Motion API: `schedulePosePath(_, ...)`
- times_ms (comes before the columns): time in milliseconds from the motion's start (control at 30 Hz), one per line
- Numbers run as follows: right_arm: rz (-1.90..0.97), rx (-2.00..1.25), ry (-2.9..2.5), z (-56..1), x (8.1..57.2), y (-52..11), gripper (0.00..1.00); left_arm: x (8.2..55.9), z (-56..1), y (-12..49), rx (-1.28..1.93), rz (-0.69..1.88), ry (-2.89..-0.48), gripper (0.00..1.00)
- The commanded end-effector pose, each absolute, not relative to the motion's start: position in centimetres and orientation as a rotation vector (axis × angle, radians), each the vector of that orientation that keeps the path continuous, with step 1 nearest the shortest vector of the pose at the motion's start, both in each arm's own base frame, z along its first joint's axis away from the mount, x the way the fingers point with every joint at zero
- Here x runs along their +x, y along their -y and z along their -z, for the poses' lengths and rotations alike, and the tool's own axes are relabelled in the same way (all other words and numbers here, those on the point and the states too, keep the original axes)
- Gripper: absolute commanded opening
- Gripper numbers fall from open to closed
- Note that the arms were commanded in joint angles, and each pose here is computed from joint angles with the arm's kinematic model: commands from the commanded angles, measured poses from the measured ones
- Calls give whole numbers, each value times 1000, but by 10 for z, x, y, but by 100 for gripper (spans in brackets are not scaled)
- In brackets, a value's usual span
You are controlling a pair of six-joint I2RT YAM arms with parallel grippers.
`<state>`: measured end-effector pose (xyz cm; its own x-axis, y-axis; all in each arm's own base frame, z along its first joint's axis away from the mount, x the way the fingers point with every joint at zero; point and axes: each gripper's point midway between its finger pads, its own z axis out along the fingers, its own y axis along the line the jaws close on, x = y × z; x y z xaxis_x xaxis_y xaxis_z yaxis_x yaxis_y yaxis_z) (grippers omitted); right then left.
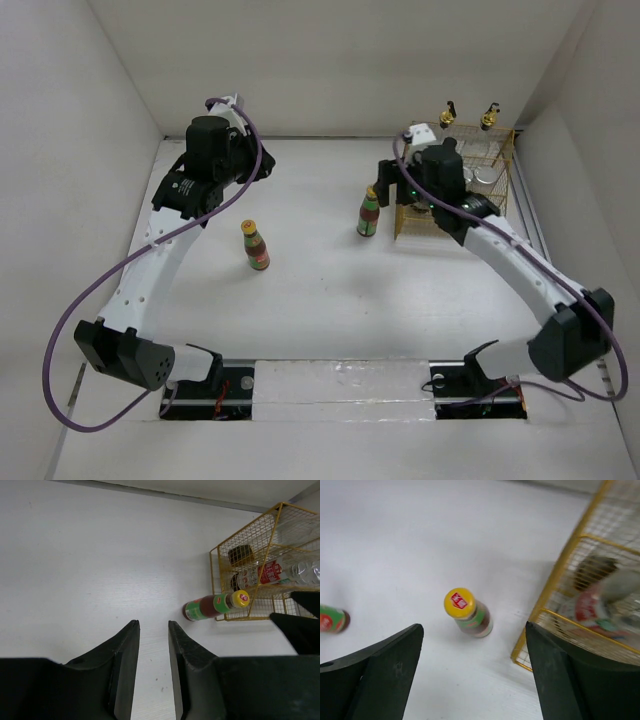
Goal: Organize the condiment bottles
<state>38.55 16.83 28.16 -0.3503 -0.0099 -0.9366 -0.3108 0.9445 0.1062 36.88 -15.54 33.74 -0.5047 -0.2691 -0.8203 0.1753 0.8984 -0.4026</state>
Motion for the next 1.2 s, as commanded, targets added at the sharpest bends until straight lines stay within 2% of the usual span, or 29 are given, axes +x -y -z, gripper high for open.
schedulePosePath(0,-396,-411,-1972,-261,391,-213,90,368,-353,159,-46,567,-1980,25)
schedulePosePath(33,-404,-439,-1975,-258,393,-220,93,368,-353,159,-46,567,-1980,25)
schedulePosePath(200,-333,-443,-2027,-238,414,-229,94,369,-351,163,-32,586,-1982,29)
schedulePosePath(333,-278,-384,-2035,-231,433,-220,85,369,-351,163,-32,586,-1982,32)
schedulePosePath(467,-253,-372,-2058,-217,441,-216,69,369,-351,163,-32,586,-1982,34)
schedulePosePath(500,-253,-372,-2058,-217,441,-216,58,369,-351,163,-32,586,-1982,34)
schedulePosePath(567,-239,-368,-2070,-215,440,-214,48,370,-351,161,-40,576,-1981,34)
schedulePosePath(600,-228,-369,-2068,-215,439,-216,32,370,-351,161,-40,576,-1981,34)
schedulePosePath(667,-223,-357,-2048,-227,435,-212,23,370,-351,161,-40,576,-1981,34)
schedulePosePath(733,-252,-328,-1971,-267,433,-211,14,370,-355,161,-39,578,-1972,35)
schedulePosePath(767,-262,-319,-1936,-284,432,-210,14,373,-352,162,-40,576,-1981,35)
schedulePosePath(833,-279,-280,-1838,-334,423,-197,14,376,-356,160,-39,559,-1969,41)
schedulePosePath(933,-308,-228,-1745,-380,404,-171,14,384,-366,144,-60,445,-1946,48)
schedulePosePath(1067,-312,-178,-1758,-390,386,-138,14,392,-368,134,-67,362,-1949,53)
schedulePosePath(1167,-298,-155,-1762,-395,378,-120,14,394,-366,140,-58,392,-1961,53)
